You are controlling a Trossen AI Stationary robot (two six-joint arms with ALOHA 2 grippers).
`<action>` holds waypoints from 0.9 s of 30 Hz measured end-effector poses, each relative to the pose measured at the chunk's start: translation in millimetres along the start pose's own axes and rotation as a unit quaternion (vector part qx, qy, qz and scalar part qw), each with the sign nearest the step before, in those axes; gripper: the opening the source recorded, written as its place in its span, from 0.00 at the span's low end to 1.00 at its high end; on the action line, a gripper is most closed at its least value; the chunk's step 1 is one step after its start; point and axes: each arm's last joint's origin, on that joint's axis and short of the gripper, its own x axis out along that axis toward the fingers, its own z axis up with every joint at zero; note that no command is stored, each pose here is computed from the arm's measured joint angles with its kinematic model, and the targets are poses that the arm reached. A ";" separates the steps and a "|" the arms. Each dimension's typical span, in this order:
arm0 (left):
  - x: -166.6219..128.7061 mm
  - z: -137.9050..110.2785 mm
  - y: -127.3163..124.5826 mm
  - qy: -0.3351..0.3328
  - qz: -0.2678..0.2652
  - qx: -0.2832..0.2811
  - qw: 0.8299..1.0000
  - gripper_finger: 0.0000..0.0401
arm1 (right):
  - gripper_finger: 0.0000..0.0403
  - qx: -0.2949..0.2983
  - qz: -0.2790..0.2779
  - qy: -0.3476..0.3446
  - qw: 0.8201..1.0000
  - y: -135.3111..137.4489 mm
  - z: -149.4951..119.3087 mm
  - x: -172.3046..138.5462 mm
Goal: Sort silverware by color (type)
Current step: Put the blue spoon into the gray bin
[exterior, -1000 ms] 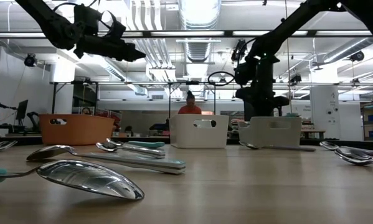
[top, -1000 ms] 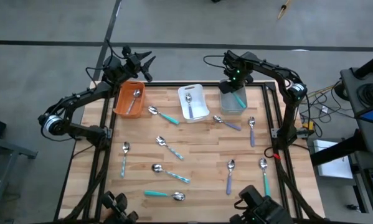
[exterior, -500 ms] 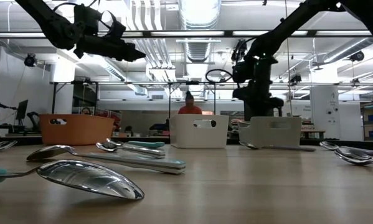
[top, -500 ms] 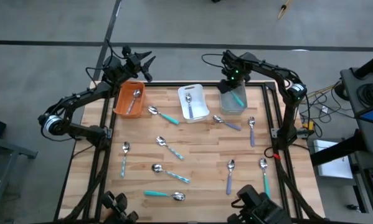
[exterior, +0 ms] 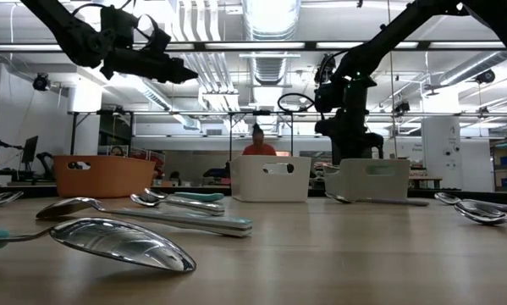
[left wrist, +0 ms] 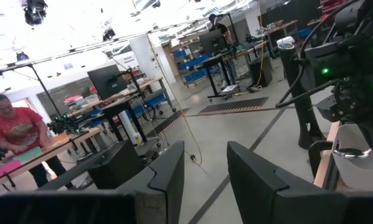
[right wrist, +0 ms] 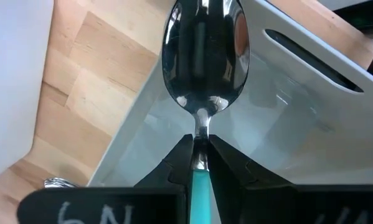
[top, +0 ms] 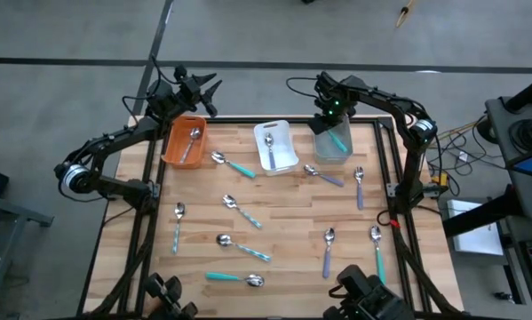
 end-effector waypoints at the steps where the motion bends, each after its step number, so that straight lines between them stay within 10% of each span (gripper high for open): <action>1: 0.0 0.0 0.0 0.000 0.000 -0.004 1.000 0.26 | 0.08 0.000 0.000 0.000 1.000 0.0 0.0 0.0; 27: -0.3 1.2 -5.0 -0.012 -0.078 -0.170 0.982 0.26 | 0.08 0.011 -0.003 0.023 1.000 -0.6 -4.5 0.0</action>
